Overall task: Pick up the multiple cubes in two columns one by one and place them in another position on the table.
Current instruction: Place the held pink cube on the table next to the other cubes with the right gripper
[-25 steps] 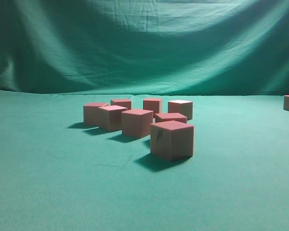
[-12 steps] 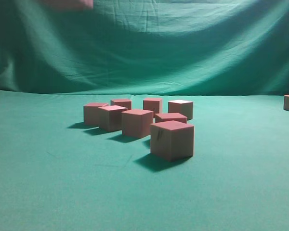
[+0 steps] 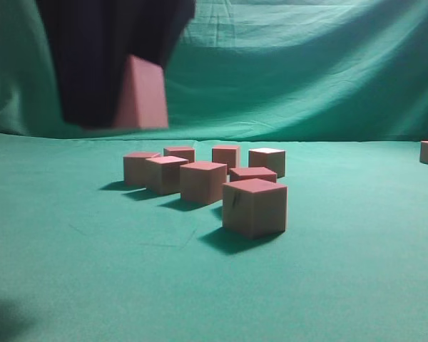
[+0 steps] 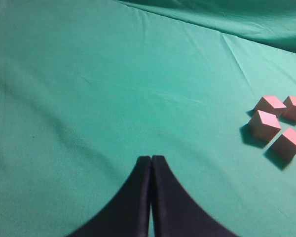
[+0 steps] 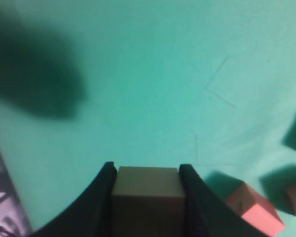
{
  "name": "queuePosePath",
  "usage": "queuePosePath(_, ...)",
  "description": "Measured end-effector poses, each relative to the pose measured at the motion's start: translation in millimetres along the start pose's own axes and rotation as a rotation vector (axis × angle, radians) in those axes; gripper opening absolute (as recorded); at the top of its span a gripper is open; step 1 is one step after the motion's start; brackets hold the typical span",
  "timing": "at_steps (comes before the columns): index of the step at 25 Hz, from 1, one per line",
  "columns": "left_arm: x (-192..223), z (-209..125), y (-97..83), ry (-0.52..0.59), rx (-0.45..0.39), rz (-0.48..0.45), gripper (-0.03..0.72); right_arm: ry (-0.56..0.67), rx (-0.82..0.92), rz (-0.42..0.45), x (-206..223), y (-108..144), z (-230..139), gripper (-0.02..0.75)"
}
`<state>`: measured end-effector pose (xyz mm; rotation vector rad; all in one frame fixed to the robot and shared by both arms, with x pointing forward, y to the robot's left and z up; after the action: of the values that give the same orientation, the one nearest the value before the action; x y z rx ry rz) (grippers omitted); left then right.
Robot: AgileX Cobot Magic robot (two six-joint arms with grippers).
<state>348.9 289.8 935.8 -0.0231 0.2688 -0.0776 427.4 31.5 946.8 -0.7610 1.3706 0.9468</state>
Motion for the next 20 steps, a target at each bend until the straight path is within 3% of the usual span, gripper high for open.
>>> queuePosePath(13,0.0,0.0,0.0,0.0,0.0,0.0,0.0,-0.116,0.009,-0.064,33.8,-22.8,-2.3,0.262)
queuePosePath(20,0.0,0.0,0.0,0.0,0.0,0.0,0.0,-0.108,0.025,-0.068,41.1,-30.4,-3.2,0.262)
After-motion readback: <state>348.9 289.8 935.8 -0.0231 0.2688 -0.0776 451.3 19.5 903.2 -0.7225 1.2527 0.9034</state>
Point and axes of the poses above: a point on each arm's last joint axis where the gripper is mounted, x pointing out along that axis toward the gripper, y along the wrist's bending axis when the last joint is at zero, z = x × y, the point moved 6 cm from there along x, pointing out along that axis toward the gripper, and after that the axes turned 14 degrees about x, right-handed, at the moved point
